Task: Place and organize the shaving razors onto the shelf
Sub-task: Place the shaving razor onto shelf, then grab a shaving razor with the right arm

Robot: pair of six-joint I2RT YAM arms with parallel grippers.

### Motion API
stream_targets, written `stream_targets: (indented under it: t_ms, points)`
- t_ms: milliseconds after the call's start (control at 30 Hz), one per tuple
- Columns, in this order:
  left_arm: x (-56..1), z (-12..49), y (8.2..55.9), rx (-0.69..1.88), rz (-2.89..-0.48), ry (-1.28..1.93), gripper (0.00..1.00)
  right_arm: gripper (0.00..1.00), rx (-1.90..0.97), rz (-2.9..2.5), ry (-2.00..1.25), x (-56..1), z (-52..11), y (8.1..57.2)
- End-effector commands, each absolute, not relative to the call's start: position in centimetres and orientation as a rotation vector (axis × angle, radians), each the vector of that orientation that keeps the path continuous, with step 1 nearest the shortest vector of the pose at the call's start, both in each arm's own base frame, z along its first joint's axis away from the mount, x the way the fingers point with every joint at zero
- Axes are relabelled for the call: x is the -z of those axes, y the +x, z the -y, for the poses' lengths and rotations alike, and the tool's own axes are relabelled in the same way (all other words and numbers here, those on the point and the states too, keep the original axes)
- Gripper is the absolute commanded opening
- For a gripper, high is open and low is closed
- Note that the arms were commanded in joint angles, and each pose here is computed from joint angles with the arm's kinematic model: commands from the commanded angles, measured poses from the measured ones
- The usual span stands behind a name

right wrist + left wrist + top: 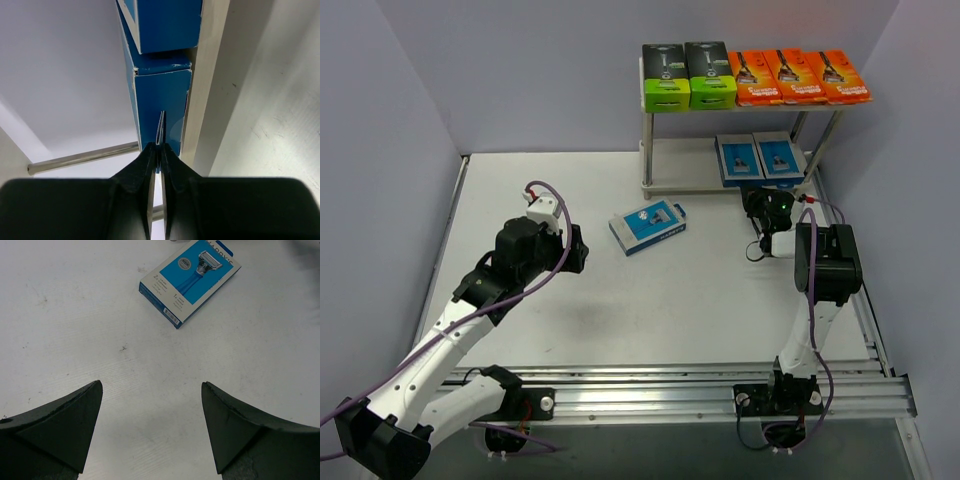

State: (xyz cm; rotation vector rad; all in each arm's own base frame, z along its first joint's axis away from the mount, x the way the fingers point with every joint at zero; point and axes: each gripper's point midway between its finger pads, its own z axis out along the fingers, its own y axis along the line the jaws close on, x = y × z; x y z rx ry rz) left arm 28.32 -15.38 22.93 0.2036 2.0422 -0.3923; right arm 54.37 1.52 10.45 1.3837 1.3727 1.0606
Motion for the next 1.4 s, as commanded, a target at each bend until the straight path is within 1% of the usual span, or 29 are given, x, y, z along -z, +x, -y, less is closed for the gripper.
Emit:
stream_targets:
  t_ms: [0,67,100,167,200,267,300,433,467,500,600,700,767,833,867,900,933,967,1033,1067,1100,1133,1167,1200,1267,1367]
  points:
    - [-25.5,16.0,29.0,0.431,-1.972,0.192,0.89,0.06,-1.080,-1.315,1.319,-13.2,-0.9,55.8]
    - [-25.6,16.0,29.0,0.431,-1.969,0.190,0.89,0.10,-1.074,-1.324,1.321,-13.3,-0.8,55.8]
    - [-25.5,15.9,29.0,0.430,-1.970,0.189,0.89,0.19,-1.071,-1.331,1.320,-13.1,-0.8,55.8]
    - [-25.5,15.9,29.0,0.431,-1.970,0.190,0.89,0.29,-1.077,-1.339,1.319,-13.2,-0.9,55.8]
    - [-25.5,15.9,29.0,0.431,-1.970,0.190,0.89,0.39,-1.080,-1.340,1.316,-13.3,-1.0,55.7]
    - [-25.5,16.0,29.0,0.434,-1.971,0.192,0.89,0.47,-1.076,-1.350,1.307,-13.6,-1.0,55.7]
    - [-25.5,16.0,29.0,0.434,-1.974,0.193,0.89,0.53,-1.070,-1.361,1.304,-13.5,-1.1,55.6]
    - [-25.6,15.9,29.0,0.434,-1.969,0.190,0.89,0.63,-1.046,-1.391,1.288,-14.3,-1.1,54.6]
    - [-25.7,15.8,29.0,0.433,-1.966,0.188,0.89,0.68,-1.037,-1.398,1.277,-14.4,-1.0,54.4]
    - [-25.8,15.8,29.0,0.432,-1.965,0.187,0.89,0.69,-1.030,-1.409,1.278,-14.1,-1.0,53.9]
    - [-25.9,15.6,29.0,0.425,-1.961,0.183,0.89,0.73,-1.007,-1.442,1.226,-15.0,-1.3,52.7]
    - [-26.2,15.2,29.0,0.411,-1.950,0.172,0.89,0.73,-0.962,-1.498,1.175,-15.4,-2.1,50.4]
    - [-26.3,14.9,29.0,0.397,-1.946,0.165,0.89,0.73,-0.891,-1.558,1.181,-13.8,-2.3,48.6]
    - [-26.3,14.7,29.1,0.386,-1.946,0.160,0.89,0.73,-0.836,-1.597,1.122,-14.1,-3.3,46.7]
    - [-26.2,14.5,29.1,0.378,-1.947,0.159,0.89,0.73,-0.792,-1.634,1.132,-12.5,-3.5,45.2]
    - [-26.2,14.5,29.2,0.375,-1.948,0.156,0.89,0.73,-0.766,-1.652,1.125,-12.1,-3.5,44.4]
    - [-26.2,14.4,29.3,0.371,-1.949,0.153,0.89,0.73,-0.771,-1.685,1.050,-12.6,-5.6,43.4]
    - [-26.2,14.3,29.3,0.368,-1.951,0.153,0.89,0.73,-0.743,-1.725,1.041,-11.1,-6.2,42.0]
    - [-26.5,14.0,29.4,0.366,-1.947,0.143,0.89,0.72,-0.751,-1.778,0.938,-10.8,-8.7,40.5]
    - [-26.7,14.0,29.3,0.376,-1.942,0.144,0.89,0.65,-0.748,-1.806,0.901,-10.3,-9.7,39.8]
    - [-26.9,13.9,29.2,0.381,-1.937,0.142,0.89,0.62,-0.714,-1.842,0.872,-9.3,-10.2,38.7]
    - [-27.4,13.6,29.1,0.385,-1.921,0.133,0.89,0.61,-0.668,-1.864,0.847,-8.7,-10.5,38.1]
    - [-27.6,13.5,29.0,0.389,-1.914,0.129,0.89,0.61,-0.637,-1.912,0.757,-8.3,-12.6,36.9]
    - [-27.8,13.5,28.9,0.393,-1.905,0.128,0.89,0.61,-0.540,-1.912,0.761,-7.6,-12.0,36.1]
    - [-28.3,13.3,28.7,0.397,-1.882,0.122,0.89,0.59,-0.515,-1.944,0.674,-6.8,-14.0,34.5]
    - [-28.4,13.3,28.6,0.403,-1.881,0.126,0.89,0.58,-0.475,-1.972,0.614,-5.8,-14.9,33.9]
